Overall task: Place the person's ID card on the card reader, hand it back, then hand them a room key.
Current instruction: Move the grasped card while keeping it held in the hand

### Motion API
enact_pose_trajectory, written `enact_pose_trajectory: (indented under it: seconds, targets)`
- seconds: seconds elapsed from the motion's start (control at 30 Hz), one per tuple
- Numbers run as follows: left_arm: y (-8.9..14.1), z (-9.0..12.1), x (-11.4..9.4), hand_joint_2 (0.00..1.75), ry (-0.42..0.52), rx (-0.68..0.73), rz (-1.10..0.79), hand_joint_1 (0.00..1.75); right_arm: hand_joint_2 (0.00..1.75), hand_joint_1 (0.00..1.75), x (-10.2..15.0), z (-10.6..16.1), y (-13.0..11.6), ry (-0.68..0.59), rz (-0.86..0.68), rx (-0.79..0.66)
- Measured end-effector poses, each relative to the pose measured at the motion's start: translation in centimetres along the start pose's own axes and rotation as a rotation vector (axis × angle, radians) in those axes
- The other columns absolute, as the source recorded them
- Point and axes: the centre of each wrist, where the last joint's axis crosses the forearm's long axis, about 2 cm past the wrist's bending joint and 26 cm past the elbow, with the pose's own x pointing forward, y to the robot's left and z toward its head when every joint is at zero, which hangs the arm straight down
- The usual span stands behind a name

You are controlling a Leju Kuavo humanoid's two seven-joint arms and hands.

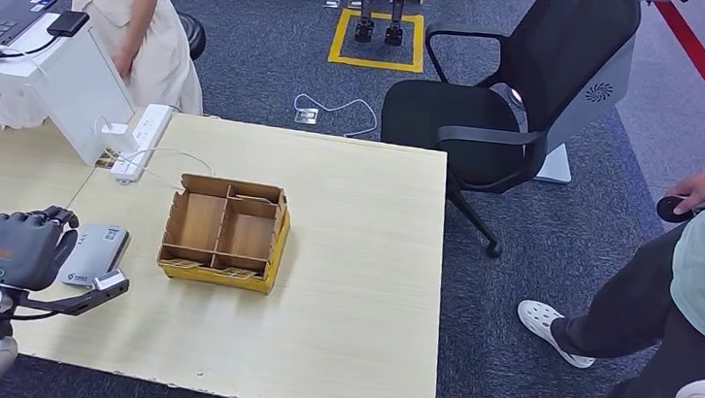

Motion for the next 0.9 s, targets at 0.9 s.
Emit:
enact_pose_trajectory:
  seconds: [0.9]
  targets:
    - [-3.8, 2.6, 5.5, 1.75, 0.076, -0.063, 0.055, 1.75, 0.00, 0.00, 0.3, 0.0, 0.4, -0.013, -0.003, -0.013]
